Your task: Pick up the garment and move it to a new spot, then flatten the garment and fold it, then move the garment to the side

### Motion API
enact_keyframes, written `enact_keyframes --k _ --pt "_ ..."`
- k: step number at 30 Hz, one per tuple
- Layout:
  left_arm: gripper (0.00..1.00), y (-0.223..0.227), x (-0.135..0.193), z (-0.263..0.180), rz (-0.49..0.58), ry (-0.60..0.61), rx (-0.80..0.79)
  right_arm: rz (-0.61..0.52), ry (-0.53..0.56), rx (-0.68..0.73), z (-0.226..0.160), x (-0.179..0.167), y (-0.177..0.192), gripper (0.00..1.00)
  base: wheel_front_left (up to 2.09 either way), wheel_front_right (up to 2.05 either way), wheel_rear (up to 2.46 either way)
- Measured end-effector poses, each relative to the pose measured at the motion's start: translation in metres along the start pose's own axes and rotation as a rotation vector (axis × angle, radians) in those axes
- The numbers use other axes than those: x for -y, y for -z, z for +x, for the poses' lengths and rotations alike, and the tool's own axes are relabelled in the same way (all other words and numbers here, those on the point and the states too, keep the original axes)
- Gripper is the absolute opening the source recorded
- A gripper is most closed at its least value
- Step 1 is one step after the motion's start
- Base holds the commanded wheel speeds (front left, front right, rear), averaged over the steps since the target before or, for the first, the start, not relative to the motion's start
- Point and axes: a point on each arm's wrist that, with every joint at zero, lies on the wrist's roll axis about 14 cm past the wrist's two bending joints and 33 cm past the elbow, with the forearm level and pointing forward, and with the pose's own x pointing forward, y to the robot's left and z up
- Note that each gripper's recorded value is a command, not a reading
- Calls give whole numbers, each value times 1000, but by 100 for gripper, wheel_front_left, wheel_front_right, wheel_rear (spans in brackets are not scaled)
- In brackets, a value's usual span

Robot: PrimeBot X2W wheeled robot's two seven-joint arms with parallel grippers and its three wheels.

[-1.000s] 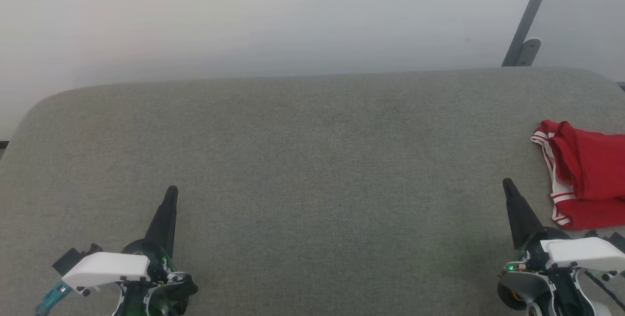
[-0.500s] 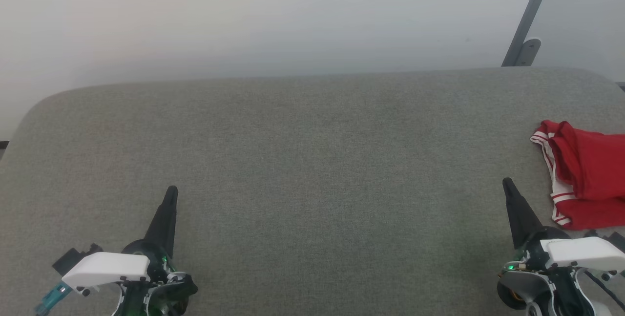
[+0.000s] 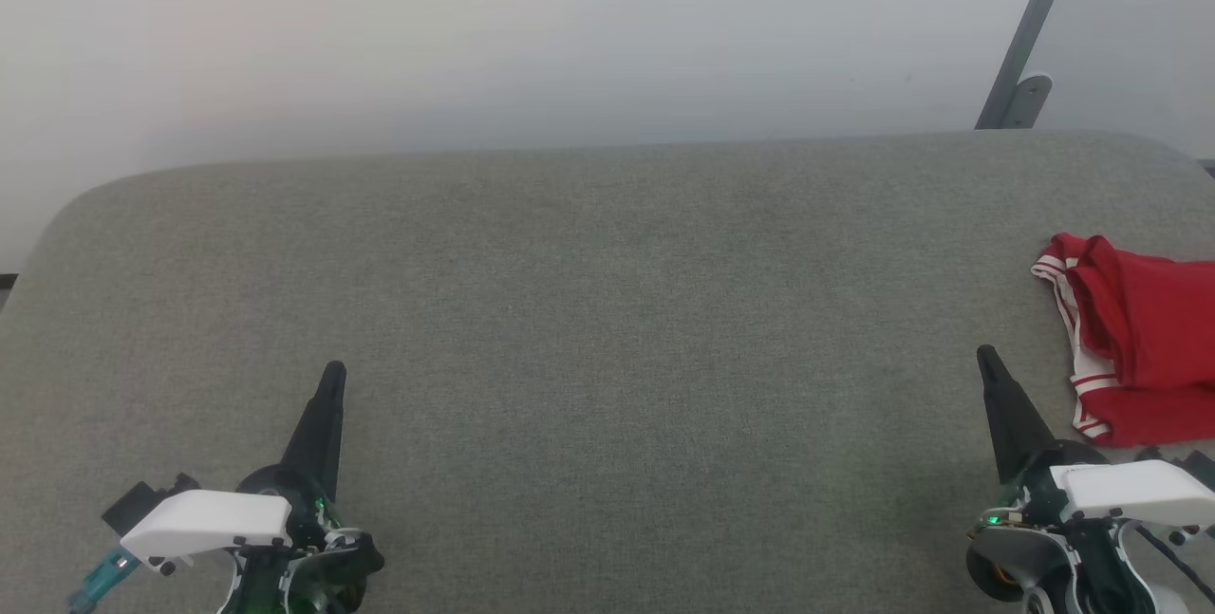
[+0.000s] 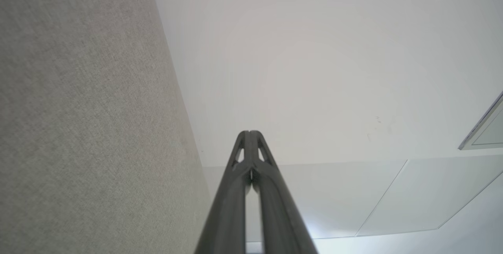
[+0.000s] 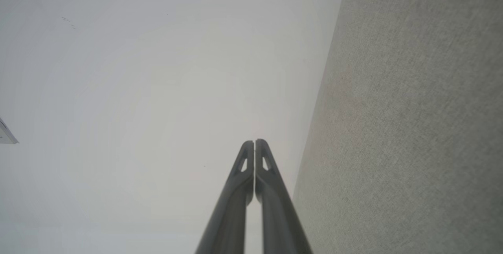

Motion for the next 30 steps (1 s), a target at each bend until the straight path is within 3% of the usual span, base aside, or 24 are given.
enact_keyframes --k 30 --pt "0 0 0 0 0 0 0 0 0 0 0 0 0 0 0 0 0"
